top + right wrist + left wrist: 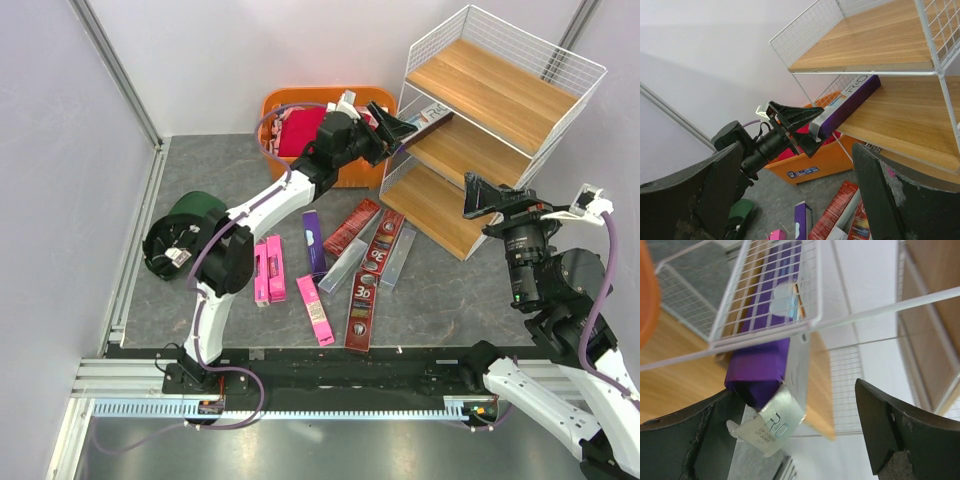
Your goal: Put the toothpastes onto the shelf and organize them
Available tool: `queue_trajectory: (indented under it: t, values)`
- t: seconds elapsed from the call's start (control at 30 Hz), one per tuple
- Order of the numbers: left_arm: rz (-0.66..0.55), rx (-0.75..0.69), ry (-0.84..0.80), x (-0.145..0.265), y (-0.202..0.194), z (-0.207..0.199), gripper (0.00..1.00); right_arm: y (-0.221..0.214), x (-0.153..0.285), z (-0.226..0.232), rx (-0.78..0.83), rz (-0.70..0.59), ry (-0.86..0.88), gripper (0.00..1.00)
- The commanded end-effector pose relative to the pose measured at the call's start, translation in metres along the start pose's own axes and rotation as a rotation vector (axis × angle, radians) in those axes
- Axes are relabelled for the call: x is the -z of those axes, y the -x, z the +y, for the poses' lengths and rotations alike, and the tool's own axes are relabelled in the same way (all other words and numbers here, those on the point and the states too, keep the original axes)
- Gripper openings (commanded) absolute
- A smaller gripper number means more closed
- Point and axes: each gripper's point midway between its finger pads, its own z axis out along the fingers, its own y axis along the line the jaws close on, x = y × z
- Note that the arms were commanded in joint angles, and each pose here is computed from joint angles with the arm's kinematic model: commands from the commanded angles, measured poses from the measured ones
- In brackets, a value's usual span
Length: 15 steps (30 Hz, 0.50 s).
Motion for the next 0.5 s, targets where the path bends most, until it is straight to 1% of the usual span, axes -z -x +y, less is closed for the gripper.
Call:
queue_trajectory:
  t: [0.0, 0.1, 0.13, 0.2, 0.33, 0.47]
  values:
    - [0.020, -0.121, 0.108, 0.019, -0.001, 0.002, 0.96, -0.002, -0.002, 0.006, -0.003, 0.018, 0.018, 0.98]
    - [0.039, -0.141, 0.090, 0.019, -0.003, -0.004, 0.96, -0.007, -0.004, 0.008, 0.000, 0.033, 0.022, 0.98]
    - [0.058, -0.139, 0.114, 0.020, -0.006, 0.002, 0.96, -0.008, -0.005, 0.009, -0.003, 0.037, 0.025, 0.98]
    - [0.061, -0.145, 0.109, 0.022, -0.007, 0.000, 0.97, -0.009, -0.005, 0.010, -0.005, 0.041, 0.031, 0.98]
    - [0.059, -0.182, 0.093, 0.030, -0.007, -0.006, 0.98, -0.013, -0.007, 0.012, -0.003, 0.053, 0.037, 0.98]
    - [0.035, -0.225, 0.045, 0.048, -0.005, -0.022, 1.00, -0.019, -0.009, 0.016, -0.002, 0.074, 0.050, 0.98]
